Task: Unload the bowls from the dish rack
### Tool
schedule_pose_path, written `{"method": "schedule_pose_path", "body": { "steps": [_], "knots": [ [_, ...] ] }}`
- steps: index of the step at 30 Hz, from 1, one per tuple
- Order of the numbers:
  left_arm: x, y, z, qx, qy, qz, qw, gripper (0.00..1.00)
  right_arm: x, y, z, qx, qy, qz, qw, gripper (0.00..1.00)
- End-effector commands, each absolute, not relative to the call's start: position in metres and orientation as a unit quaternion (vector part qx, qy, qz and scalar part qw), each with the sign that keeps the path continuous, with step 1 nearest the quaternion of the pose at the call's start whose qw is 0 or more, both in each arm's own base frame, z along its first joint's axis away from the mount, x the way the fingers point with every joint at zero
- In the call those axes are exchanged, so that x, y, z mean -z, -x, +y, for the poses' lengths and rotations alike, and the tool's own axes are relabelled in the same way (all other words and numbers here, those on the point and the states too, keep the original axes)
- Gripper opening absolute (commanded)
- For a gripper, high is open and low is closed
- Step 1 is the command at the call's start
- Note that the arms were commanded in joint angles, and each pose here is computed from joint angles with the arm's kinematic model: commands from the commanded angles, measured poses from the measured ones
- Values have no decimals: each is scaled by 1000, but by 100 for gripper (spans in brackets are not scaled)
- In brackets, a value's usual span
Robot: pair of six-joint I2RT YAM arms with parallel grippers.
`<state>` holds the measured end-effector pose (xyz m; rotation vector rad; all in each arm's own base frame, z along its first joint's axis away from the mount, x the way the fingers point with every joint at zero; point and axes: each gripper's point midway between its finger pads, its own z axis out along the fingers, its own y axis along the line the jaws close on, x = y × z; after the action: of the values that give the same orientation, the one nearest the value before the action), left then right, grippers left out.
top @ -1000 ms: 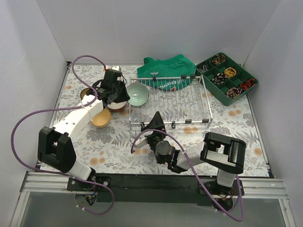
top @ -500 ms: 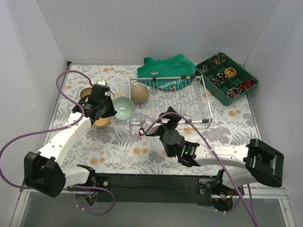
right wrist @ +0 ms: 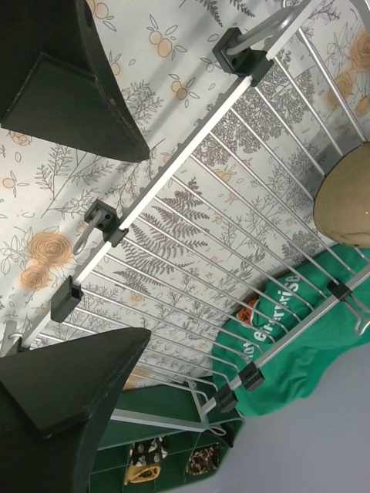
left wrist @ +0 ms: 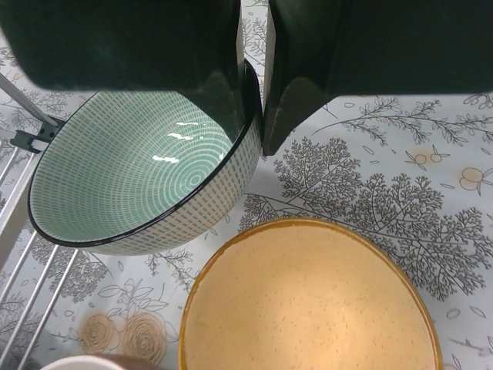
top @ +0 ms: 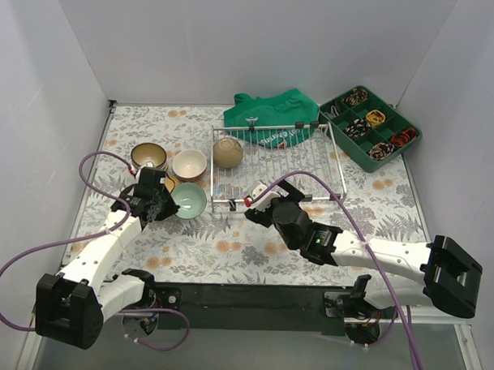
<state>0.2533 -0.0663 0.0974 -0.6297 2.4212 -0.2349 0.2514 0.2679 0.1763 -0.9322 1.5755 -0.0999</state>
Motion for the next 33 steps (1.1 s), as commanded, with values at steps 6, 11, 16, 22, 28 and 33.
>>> {"method": "schedule_pose_path", "body": {
  "steps": [6,11,16,22,28,33],
  "knots": [
    [-75,-258,-75,138,301,886,324,0,-179,-248,270,-9,369,699,613,96],
    [-69,-263,-78,141,307,886,319,8,-178,-247,270,-18,365,701,613,96],
    [-62,-261,-80,140,306,890,306,22,-180,-249,270,-24,359,703,613,96],
    [-75,-262,-70,120,298,888,329,53,-187,-257,277,-35,363,700,614,96],
    [-124,-274,-57,103,276,872,392,78,-189,-276,285,-28,384,700,602,96],
    [-181,-295,-46,87,241,844,471,98,-193,-297,298,-24,414,687,596,97]
  ]
}}
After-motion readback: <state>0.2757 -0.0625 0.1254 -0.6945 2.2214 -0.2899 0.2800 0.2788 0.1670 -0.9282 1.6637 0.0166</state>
